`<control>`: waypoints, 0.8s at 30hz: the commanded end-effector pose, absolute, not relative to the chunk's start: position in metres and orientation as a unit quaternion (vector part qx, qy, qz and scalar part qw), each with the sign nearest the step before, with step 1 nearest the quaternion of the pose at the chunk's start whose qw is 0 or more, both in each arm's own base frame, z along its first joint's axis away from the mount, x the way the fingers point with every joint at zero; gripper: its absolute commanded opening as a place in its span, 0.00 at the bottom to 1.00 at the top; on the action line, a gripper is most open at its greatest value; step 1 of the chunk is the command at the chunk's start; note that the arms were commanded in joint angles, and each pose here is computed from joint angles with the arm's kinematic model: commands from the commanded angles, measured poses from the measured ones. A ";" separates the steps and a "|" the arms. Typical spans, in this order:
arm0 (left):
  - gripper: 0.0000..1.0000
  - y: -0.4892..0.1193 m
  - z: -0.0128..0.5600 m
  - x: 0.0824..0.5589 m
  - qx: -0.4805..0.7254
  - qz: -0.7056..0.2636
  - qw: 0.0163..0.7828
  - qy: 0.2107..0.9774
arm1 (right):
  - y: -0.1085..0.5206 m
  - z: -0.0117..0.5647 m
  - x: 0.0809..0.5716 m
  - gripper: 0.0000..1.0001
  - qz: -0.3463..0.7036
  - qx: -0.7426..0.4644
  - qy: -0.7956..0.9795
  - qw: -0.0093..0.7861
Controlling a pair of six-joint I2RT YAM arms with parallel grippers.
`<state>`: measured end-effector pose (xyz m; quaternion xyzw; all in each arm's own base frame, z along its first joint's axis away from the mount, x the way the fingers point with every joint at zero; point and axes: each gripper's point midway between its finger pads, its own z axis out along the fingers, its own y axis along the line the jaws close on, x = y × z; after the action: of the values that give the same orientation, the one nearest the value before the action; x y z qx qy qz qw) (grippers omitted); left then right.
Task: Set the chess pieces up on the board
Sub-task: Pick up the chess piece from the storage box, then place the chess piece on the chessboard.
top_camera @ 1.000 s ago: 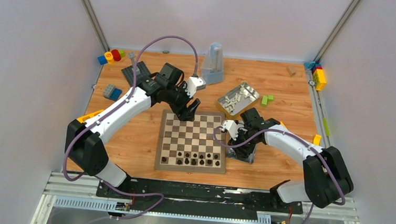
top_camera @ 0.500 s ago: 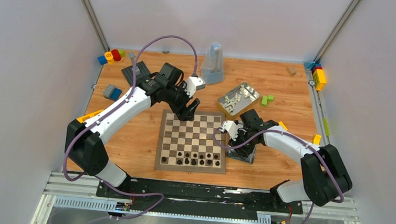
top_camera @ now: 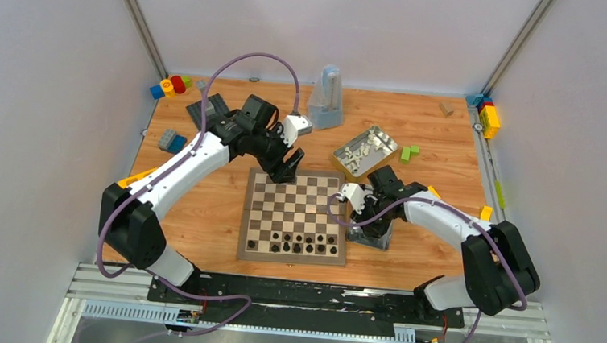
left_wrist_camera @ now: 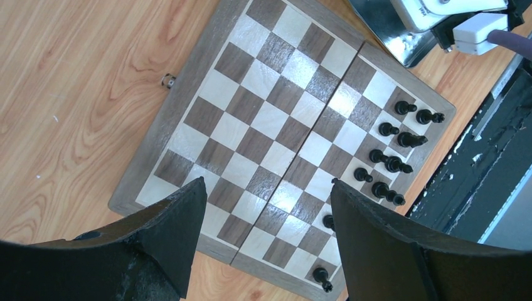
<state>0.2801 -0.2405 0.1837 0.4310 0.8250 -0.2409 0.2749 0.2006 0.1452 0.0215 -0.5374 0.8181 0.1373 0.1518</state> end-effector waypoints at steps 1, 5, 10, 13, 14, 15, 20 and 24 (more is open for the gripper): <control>0.80 -0.233 0.204 0.287 0.418 -0.245 0.313 0.817 | 0.163 0.050 0.213 0.05 0.165 -0.539 0.805 0.185; 0.80 -0.232 0.206 0.291 0.397 -0.268 0.317 0.819 | 0.178 0.071 0.220 0.05 0.190 -0.538 0.795 0.208; 0.79 -0.233 0.204 0.299 0.358 -0.309 0.312 0.824 | 0.206 0.098 0.236 0.06 0.221 -0.542 0.776 0.234; 0.78 -0.225 0.202 0.307 0.325 -0.328 0.305 0.833 | 0.228 0.107 0.247 0.06 0.233 -0.550 0.764 0.243; 0.77 -0.222 0.201 0.310 0.317 -0.331 0.303 0.836 | 0.236 0.109 0.251 0.06 0.236 -0.556 0.759 0.245; 0.77 -0.215 0.200 0.315 0.301 -0.334 0.303 0.840 | 0.244 0.109 0.253 0.06 0.237 -0.559 0.755 0.245; 0.77 -0.186 0.189 0.328 0.262 -0.321 0.299 0.859 | 0.282 0.101 0.260 0.08 0.238 -0.584 0.741 0.231; 0.77 -0.179 0.176 0.320 0.262 -0.311 0.287 0.867 | 0.303 0.085 0.262 0.10 0.229 -0.595 0.739 0.217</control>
<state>0.3266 -0.1788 0.1817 0.2624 0.8672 -0.3033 0.2952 0.2540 0.2761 0.0834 -0.5891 0.7479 0.2280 0.2044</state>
